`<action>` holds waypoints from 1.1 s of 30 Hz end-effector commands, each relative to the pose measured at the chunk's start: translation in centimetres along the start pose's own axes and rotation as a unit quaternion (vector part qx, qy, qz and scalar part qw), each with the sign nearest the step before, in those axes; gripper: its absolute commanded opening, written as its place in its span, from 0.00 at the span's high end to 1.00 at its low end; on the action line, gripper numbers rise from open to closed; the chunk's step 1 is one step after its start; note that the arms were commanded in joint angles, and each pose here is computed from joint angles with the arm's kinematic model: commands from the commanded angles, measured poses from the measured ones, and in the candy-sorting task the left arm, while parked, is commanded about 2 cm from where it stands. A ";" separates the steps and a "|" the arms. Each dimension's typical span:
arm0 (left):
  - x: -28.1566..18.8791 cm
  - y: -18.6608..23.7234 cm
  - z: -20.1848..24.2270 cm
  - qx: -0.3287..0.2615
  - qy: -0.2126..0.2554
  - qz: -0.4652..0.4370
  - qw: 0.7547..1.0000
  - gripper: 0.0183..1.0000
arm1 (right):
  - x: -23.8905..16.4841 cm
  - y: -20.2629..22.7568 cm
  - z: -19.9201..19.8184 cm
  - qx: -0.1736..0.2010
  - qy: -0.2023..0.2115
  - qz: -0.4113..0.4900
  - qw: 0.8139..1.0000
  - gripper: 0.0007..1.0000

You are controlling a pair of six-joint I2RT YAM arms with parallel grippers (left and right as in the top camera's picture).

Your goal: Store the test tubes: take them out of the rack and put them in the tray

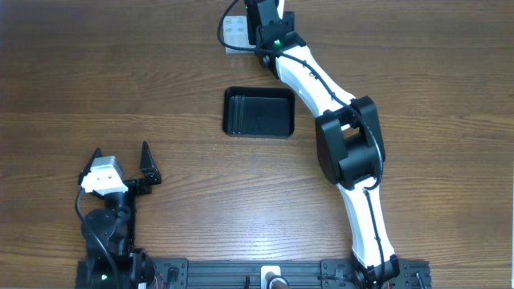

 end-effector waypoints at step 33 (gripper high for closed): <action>0.0 0.1 0.0 0.009 0.003 0.000 1.000 0.00 | -1.1 -1.0 2.2 -0.011 -0.001 -0.012 1.000 0.94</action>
Point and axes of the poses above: each gripper's point midway between its finger pads, its own x axis out along the fingers, its own z axis along the line the jaws close on, y = z × x, the point moved 2 cm from there along -x, back along the fingers, and after that the axes turned 15 degrees about -x, right-handed, at the moved point
